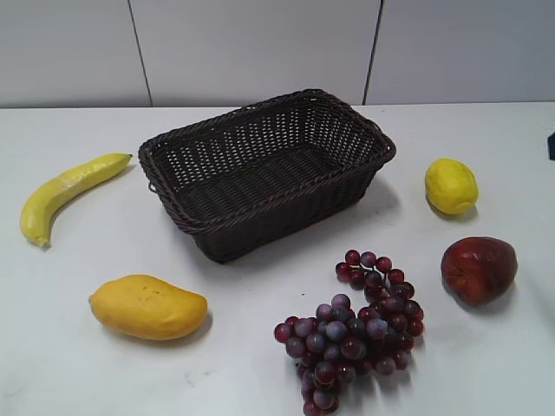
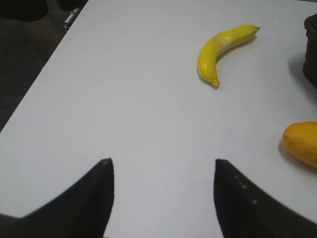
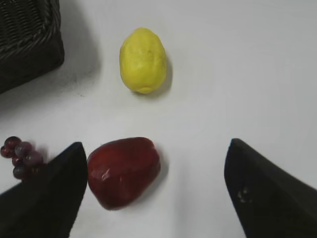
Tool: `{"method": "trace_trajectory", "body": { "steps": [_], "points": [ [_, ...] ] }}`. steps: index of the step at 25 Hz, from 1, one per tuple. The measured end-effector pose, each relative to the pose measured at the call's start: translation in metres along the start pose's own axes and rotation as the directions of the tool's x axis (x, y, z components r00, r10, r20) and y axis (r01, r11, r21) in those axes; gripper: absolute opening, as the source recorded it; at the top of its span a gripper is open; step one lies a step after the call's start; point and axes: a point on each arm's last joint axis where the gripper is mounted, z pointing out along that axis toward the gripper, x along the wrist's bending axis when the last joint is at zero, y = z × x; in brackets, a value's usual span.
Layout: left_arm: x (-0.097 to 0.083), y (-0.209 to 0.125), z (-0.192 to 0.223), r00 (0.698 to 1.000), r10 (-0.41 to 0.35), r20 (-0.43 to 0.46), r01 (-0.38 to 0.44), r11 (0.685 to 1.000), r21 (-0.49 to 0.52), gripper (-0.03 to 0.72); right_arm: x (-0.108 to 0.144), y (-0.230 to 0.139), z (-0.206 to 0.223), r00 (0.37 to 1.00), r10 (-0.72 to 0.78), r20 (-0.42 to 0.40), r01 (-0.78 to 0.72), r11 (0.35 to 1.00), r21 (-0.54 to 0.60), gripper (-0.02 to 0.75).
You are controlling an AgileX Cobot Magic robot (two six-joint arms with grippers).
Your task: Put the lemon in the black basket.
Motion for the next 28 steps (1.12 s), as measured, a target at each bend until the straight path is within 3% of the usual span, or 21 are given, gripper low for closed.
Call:
{"method": "trace_trajectory", "body": {
  "steps": [14, 19, 28],
  "points": [
    [0.000, 0.000, 0.000, 1.000, 0.000, 0.000, 0.000, 1.000, 0.000, 0.472, -0.004, 0.081, 0.134, 0.999, 0.048, -0.019, -0.043, 0.981, 0.192, 0.654],
    [0.000, 0.000, 0.000, 1.000, 0.000, 0.000, 0.000, 1.000, 0.000, 0.472, -0.006, 0.071, 0.187, 0.997, 0.077, -0.026, -0.064, 0.940, 0.334, 0.651],
    [0.000, 0.000, 0.000, 1.000, 0.000, 0.000, 0.000, 1.000, 0.000, 0.472, -0.003, 0.045, 0.239, 0.998, 0.054, -0.042, -0.029, 0.892, 0.450, 0.636]
  ]
}}
